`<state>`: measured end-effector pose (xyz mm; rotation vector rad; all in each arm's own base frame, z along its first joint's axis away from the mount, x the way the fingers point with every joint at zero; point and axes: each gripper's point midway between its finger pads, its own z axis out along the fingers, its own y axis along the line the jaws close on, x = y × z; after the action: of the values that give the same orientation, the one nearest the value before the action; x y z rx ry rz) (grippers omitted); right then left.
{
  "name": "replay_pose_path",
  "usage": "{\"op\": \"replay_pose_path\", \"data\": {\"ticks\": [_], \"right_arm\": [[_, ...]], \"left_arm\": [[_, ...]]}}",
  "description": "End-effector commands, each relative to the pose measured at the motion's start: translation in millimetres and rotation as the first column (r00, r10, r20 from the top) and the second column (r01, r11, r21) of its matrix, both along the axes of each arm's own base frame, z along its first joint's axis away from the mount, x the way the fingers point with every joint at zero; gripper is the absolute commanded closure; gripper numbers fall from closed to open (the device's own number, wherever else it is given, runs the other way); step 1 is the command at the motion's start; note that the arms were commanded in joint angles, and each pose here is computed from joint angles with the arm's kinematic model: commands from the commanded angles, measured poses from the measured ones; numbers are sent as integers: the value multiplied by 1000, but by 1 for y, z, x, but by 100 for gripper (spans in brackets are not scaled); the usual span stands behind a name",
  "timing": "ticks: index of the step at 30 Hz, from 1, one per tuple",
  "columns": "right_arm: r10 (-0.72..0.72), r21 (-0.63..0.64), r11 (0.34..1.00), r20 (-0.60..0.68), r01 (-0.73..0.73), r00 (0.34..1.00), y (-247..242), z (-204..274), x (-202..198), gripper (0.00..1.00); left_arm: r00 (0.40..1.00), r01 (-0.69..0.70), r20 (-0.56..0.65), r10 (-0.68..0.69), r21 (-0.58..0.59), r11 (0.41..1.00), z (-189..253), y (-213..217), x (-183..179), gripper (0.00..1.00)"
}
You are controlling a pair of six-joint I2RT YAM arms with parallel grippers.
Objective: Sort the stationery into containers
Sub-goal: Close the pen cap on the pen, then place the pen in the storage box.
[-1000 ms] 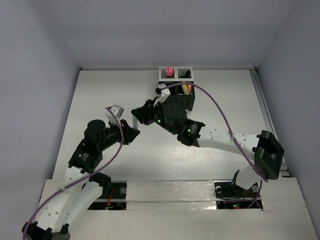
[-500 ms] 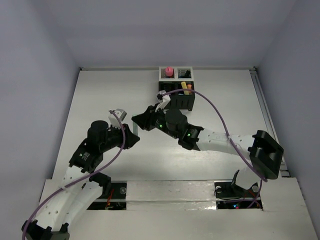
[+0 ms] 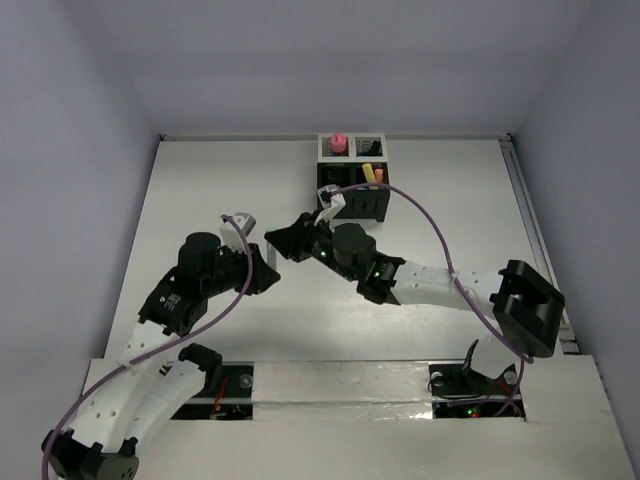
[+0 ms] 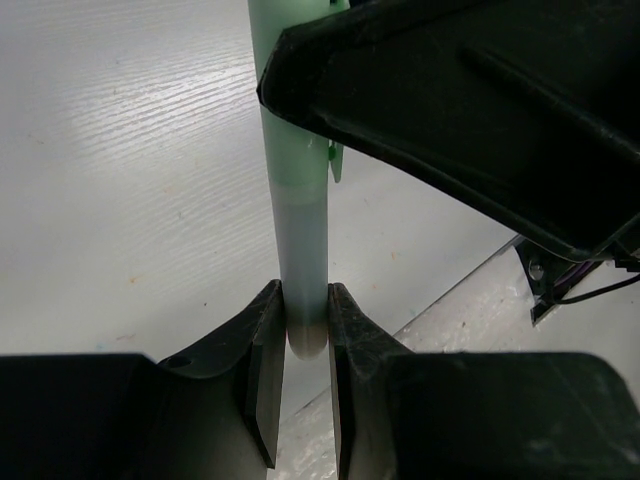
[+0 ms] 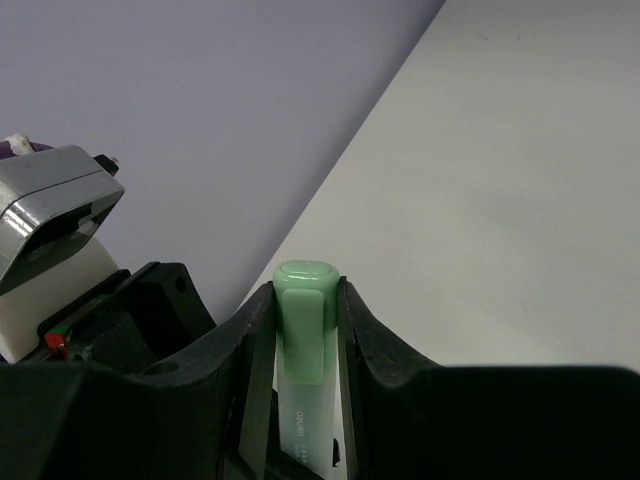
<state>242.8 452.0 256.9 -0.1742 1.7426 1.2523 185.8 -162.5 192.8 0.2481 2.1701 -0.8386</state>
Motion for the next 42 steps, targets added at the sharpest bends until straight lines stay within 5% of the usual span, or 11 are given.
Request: {"op": "replay_pose_path", "data": {"ticks": [1, 8, 11, 15, 19, 28, 29, 30, 42], "right_arm": [[251, -275, 912, -212, -304, 945, 9, -105, -98, 100], [80, -221, 971, -67, -93, 995, -6, -43, -35, 100], [-4, -191, 981, -10, 2, 1000, -22, -15, -8, 100], [-113, -147, 982, 24, 115, 993, -50, 9, 34, 100], [-243, -109, 963, 51, 248, 969, -90, 28, 83, 100], [-562, -104, 797, 234, 595, 793, -202, 62, 178, 100], [-595, -121, 756, 280, 643, 753, -215, 65, 186, 100], [-615, -89, 740, 310, 666, 725, -222, 75, 193, 100], [-617, -86, 573, 609, 815, 498, -251, 93, 262, 100]], "left_arm": [[866, -48, 474, 160, -240, 970, 153, -2, 53, 100], [909, -13, 407, 94, -197, 980, 119, -10, 49, 98], [922, 32, 385, 41, -181, 983, 106, -15, 42, 88], [937, 64, 349, -7, -153, 986, 85, -18, 36, 62], [939, 76, 344, -26, -131, 989, 76, -16, 29, 51], [920, 49, 392, 9, -137, 989, 80, -8, 24, 33], [920, 50, 392, 7, -137, 989, 80, -8, 24, 24], [919, 50, 393, 8, -137, 989, 80, -8, 24, 1], [914, 38, 405, 23, -143, 989, 82, -5, 22, 1]]}}
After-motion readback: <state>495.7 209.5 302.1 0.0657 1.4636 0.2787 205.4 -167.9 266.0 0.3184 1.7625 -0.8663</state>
